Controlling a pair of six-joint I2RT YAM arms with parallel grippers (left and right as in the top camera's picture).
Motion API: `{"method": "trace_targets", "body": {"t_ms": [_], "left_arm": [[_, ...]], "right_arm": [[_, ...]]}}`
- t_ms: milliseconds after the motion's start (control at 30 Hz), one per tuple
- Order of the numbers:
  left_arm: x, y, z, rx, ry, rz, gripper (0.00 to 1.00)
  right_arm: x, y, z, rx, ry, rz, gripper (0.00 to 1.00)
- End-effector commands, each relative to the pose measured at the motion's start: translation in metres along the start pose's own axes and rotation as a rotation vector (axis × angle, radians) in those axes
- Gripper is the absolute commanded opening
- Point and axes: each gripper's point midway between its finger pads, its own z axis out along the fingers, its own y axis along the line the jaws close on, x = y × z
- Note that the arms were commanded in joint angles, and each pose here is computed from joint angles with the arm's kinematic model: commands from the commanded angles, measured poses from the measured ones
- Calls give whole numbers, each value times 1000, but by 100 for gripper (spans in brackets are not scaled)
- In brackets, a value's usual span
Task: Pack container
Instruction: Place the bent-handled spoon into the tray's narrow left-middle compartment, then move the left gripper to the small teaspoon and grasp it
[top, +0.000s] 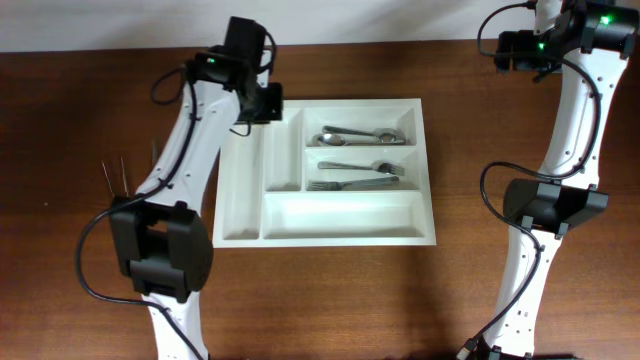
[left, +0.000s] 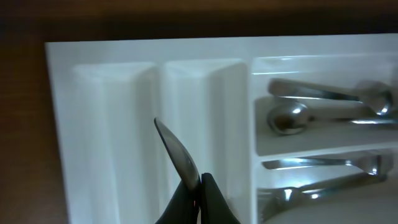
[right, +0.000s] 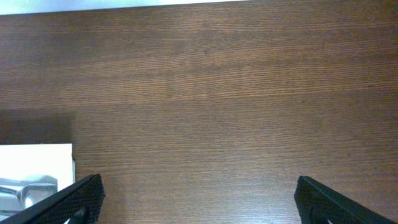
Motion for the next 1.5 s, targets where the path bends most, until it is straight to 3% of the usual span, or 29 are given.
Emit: {"method": "trace_targets", "body": {"t_ms": [0,400,467,500,533,733,1000,1133,1167,1233,1467], "left_arm": [[4,-13,21,17,28,-27,2],[23,-16,72,1,121,-57,2],[24,-15,74,0,125,-57,24],[24,-15,74,0,123,-57,57],[23,-16,74,2,119,-57,81],[13,-13,62,3,96,-64,82],[-15,57,-41,-151,-2,-160,84],[3,129,-123,-410,-42,-216,87],[7,138,-134,-451,-44,-222,92],[16,155,-154,-529,-43,-235,93],[41,199,-165,-601,42,-272,93]], "right_arm": [[-5,0,-11,12,-24,4,99],[-5,0,-11,12,-24,4,99],[-5,0,-11,11,-24,4,99],[-5,0,-11,12,-24,4,99],[-5,0,-11,12,-24,4,99],[-5,0,-11,12,-24,4,99],[-5,0,-11,12,-24,4,99],[-5,0,-11,12,-24,4,99],[-5,0,-11,12,-24,4,99],[-5,0,-11,12,-24,4,99],[-5,0,-11,12,-24,4,99]]}}
